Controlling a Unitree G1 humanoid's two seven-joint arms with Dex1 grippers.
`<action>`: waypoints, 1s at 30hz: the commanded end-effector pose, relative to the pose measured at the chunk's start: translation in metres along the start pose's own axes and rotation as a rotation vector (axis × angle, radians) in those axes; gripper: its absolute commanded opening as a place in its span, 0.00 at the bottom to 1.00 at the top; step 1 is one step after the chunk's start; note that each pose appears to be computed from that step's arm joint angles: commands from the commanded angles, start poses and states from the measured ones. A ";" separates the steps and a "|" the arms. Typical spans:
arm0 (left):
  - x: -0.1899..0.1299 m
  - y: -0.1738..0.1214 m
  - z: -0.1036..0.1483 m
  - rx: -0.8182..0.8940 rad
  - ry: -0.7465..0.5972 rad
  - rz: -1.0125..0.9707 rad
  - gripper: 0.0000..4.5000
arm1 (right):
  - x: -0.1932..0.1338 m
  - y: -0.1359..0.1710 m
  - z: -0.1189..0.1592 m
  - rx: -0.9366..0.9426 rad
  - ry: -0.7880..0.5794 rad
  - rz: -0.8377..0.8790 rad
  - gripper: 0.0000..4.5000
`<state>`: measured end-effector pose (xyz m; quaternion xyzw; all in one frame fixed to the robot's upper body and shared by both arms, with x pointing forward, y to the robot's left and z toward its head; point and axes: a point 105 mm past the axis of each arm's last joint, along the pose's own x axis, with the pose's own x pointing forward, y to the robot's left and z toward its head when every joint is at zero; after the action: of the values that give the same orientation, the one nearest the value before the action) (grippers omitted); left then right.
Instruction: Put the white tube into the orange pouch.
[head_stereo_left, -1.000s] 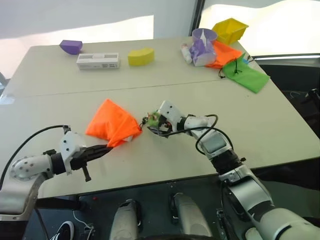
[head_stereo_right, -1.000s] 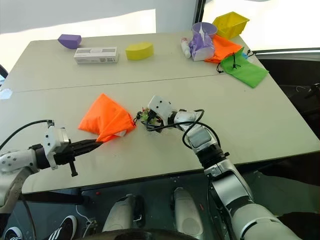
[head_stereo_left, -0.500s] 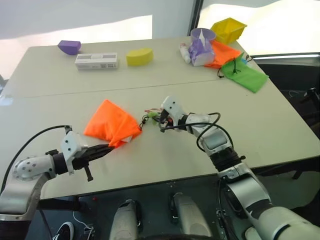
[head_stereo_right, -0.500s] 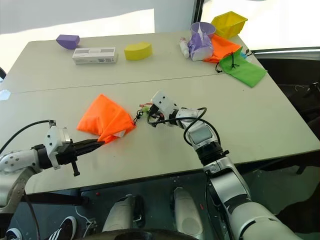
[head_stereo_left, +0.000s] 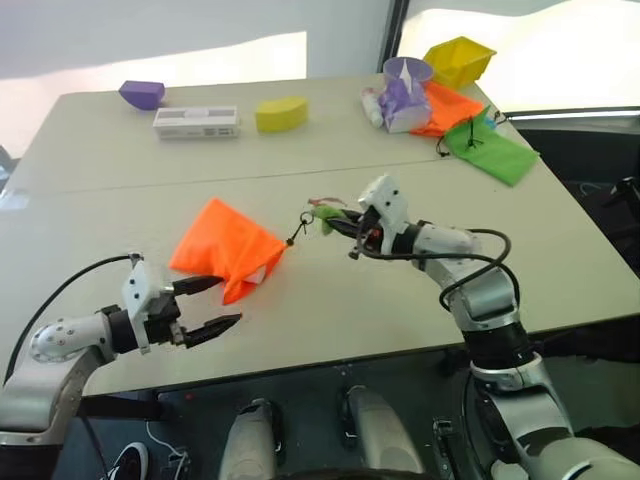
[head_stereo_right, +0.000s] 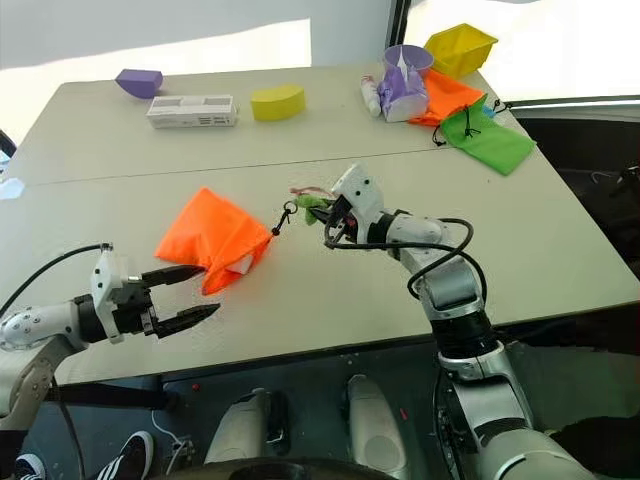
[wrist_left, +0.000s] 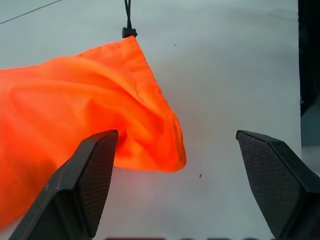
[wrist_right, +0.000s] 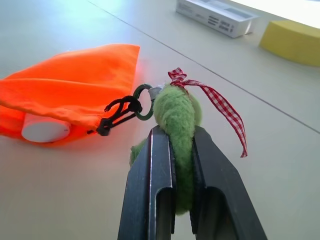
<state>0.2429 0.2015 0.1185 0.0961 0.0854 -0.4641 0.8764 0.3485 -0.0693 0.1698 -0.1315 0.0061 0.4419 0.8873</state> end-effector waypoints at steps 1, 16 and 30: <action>-0.003 0.000 0.024 0.029 -0.076 0.002 0.84 | -0.014 -0.003 0.010 -0.060 -0.025 -0.002 0.00; -0.024 0.018 0.033 0.064 -0.009 0.002 0.84 | -0.014 0.011 -0.013 -0.043 0.041 0.034 0.00; 0.101 0.029 0.055 0.280 -0.155 -0.061 0.84 | -0.011 -0.006 -0.004 -0.057 0.012 -0.057 0.00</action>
<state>0.3154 0.1270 0.1406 0.1608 -0.0200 -0.5142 0.8422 0.3466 -0.0830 0.1526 -0.1528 0.0265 0.4196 0.8944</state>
